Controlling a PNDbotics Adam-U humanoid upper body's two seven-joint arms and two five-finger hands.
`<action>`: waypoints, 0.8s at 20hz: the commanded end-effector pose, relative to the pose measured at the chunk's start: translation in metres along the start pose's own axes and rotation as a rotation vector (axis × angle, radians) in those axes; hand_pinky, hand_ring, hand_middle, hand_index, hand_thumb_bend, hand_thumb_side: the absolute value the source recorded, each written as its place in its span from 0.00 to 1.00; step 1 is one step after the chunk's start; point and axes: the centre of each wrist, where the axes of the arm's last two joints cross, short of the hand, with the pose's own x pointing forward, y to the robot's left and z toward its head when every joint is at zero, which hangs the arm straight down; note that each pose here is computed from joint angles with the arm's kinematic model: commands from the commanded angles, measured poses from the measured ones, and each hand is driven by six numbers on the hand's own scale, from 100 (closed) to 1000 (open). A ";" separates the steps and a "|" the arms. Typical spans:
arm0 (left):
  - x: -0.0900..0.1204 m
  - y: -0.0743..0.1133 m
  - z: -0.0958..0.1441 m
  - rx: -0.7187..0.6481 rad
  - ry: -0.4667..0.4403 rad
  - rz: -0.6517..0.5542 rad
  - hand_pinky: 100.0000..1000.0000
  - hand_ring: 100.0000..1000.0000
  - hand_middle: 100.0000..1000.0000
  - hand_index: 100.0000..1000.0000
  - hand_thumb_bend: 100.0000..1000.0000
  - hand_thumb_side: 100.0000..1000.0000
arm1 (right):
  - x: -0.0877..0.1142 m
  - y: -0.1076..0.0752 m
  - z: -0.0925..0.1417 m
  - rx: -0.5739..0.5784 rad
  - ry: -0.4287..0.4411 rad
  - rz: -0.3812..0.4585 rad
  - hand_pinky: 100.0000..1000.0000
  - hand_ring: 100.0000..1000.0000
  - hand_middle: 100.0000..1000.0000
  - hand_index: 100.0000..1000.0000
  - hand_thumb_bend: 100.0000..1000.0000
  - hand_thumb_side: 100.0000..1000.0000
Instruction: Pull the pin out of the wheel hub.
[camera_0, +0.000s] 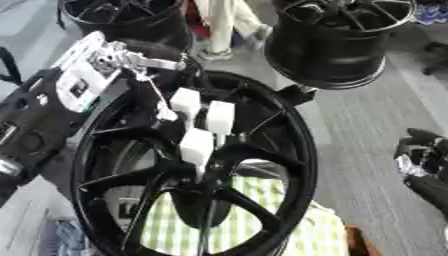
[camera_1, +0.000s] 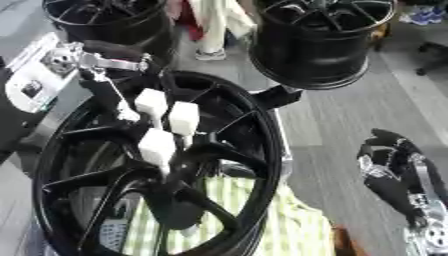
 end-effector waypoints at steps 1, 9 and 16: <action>-0.001 0.007 0.005 -0.073 -0.023 -0.078 0.57 0.55 0.67 0.82 0.25 0.12 | 0.005 -0.004 -0.003 0.005 -0.024 0.013 0.64 0.55 0.61 0.77 0.03 0.12; -0.002 0.005 0.005 -0.072 -0.015 -0.077 0.47 0.44 0.51 0.69 0.07 0.06 | 0.005 -0.004 -0.003 0.005 -0.022 0.013 0.64 0.55 0.61 0.77 0.02 0.12; -0.005 0.013 0.015 -0.003 -0.034 -0.032 0.38 0.34 0.38 0.58 0.00 0.05 | 0.004 -0.005 -0.003 0.000 -0.019 0.013 0.64 0.55 0.61 0.77 0.02 0.12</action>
